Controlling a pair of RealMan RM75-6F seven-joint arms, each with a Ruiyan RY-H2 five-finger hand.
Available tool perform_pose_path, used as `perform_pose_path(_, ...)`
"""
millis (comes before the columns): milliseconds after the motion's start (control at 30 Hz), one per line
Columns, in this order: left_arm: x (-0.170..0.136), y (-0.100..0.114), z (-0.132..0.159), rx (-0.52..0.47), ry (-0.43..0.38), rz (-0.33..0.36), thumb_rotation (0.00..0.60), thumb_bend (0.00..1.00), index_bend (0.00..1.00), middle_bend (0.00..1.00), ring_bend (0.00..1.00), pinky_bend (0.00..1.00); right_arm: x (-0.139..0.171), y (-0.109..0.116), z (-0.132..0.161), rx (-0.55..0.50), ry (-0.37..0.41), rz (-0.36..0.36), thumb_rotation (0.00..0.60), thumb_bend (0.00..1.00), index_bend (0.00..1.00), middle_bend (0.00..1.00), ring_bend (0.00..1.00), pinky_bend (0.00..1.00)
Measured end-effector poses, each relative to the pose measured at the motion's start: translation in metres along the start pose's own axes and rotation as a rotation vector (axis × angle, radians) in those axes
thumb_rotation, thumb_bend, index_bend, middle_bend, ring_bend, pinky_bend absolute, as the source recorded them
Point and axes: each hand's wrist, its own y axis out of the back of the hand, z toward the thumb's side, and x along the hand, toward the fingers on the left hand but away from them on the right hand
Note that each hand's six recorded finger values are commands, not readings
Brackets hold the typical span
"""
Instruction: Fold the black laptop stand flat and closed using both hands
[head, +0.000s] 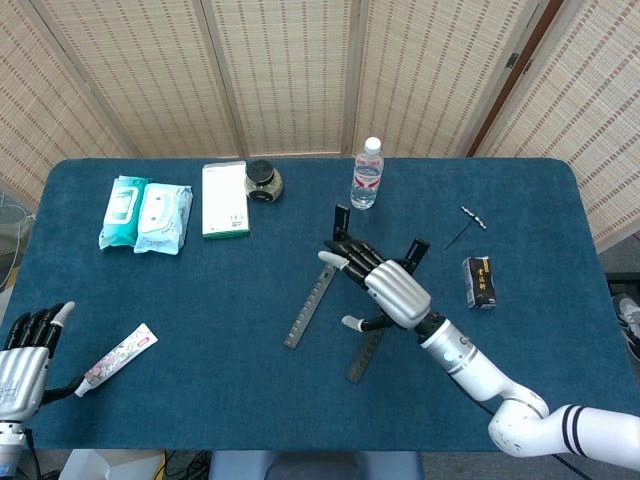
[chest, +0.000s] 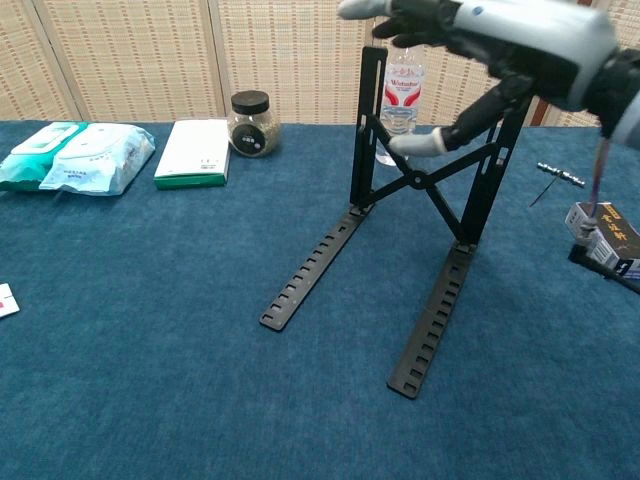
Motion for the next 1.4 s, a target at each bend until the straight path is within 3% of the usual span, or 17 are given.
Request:
perform_pose_path(133, 0.001, -0.001, 0.001, 0.001, -0.001, -0.006, 0.6, 0.15, 0.0, 0.08, 0.07, 0.0, 0.024, 0.019, -0.015, 0.035, -0.058, -0.042, 0.6, 0.0, 0.0, 0.0, 0.0, 0.0)
perform_pose_path(400, 0.002, -0.003, 0.005, 0.002, -0.005, -0.01, 0.6, 0.15, 0.0, 0.08, 0.07, 0.0, 0.057, 0.052, -0.05, 0.046, -0.185, -0.13, 0.6, 0.0, 0.0, 0.0, 0.0, 0.0)
perform_pose_path(700, 0.002, -0.004, 0.007, 0.005, 0.0, -0.015, 0.6, 0.15, 0.0, 0.08, 0.07, 0.0, 0.076, 0.053, -0.084, -0.034, -0.273, -0.125, 0.6, 0.0, 0.0, 0.0, 0.0, 0.0)
perform_pose_path(967, 0.003, -0.003, 0.011, 0.005, -0.012, -0.014, 0.6, 0.15, 0.0, 0.08, 0.07, 0.0, 0.076, 0.038, -0.092, -0.126, -0.248, -0.079, 0.6, 0.0, 0.0, 0.0, 0.0, 0.0)
perform_pose_path(1400, 0.001, -0.002, 0.012, 0.007, -0.011, -0.011, 0.6, 0.15, 0.0, 0.08, 0.07, 0.0, 0.073, 0.005, -0.069, -0.221, -0.106, 0.049, 0.6, 0.0, 0.0, 0.0, 0.0, 0.01)
